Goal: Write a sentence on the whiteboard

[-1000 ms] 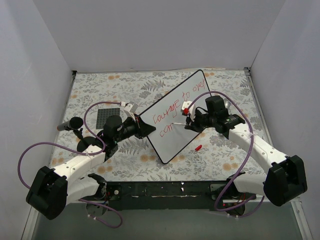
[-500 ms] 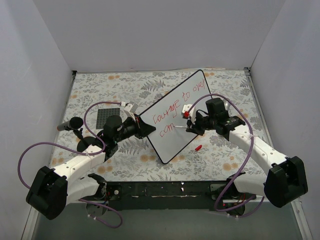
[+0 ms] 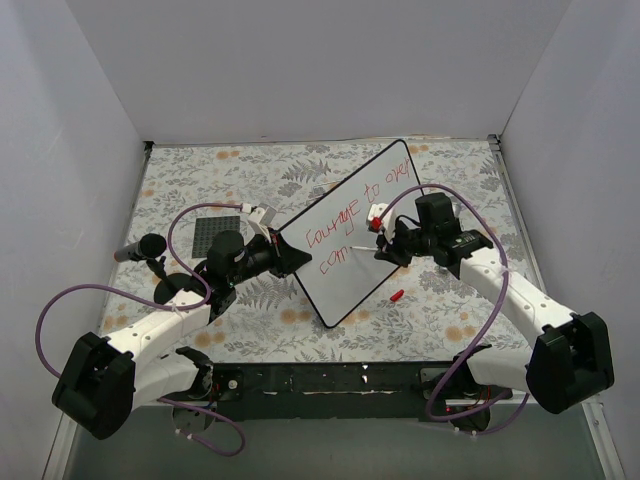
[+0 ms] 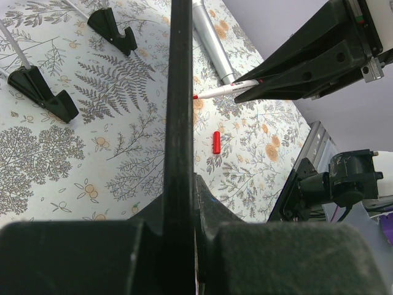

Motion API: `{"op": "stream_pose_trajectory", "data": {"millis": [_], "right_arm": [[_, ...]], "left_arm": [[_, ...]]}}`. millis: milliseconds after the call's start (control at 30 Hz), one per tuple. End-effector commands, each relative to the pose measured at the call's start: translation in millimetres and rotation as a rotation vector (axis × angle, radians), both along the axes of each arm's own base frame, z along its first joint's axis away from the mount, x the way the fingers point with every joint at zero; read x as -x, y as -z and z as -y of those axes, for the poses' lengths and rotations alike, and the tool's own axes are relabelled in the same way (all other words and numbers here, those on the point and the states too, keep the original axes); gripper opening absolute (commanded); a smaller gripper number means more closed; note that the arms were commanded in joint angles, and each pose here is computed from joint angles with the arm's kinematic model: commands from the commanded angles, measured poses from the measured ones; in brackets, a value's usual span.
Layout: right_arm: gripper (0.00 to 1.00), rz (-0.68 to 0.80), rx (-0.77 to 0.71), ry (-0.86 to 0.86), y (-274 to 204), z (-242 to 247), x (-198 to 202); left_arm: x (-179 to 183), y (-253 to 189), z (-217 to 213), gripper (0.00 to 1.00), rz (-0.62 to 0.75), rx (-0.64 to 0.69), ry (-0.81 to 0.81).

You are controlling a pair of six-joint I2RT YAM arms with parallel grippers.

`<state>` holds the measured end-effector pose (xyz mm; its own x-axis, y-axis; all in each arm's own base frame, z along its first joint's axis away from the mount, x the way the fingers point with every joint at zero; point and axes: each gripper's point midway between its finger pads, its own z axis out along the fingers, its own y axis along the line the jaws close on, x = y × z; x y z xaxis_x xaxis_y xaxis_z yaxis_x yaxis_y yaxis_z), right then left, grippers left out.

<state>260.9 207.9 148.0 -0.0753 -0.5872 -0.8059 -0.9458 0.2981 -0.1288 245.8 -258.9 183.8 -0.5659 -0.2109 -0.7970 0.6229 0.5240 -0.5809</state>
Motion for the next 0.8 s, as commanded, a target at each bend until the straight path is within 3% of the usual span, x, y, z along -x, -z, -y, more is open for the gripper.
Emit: {"op": "stream_pose_trajectory", "data": {"millis": [0, 400, 767], "right_arm": [[0.01, 0.047, -0.029, 0.020, -17.4, -2.1, -16.3], [0.01, 0.081, -0.045, 0.061, -30.0, 1.2, -32.9], [0.01, 0.031, -0.093, -0.006, -29.2, -10.8, -23.1]], "left_arm": [[-0.2, -19.8, 2.2, 0.00, 0.084, 0.013, 0.021], [-0.3, -19.2, 2.5, 0.00, 0.081, 0.011, 0.022], [-1.0, -19.9, 2.9, 0.00, 0.082, 0.012, 0.022]]}}
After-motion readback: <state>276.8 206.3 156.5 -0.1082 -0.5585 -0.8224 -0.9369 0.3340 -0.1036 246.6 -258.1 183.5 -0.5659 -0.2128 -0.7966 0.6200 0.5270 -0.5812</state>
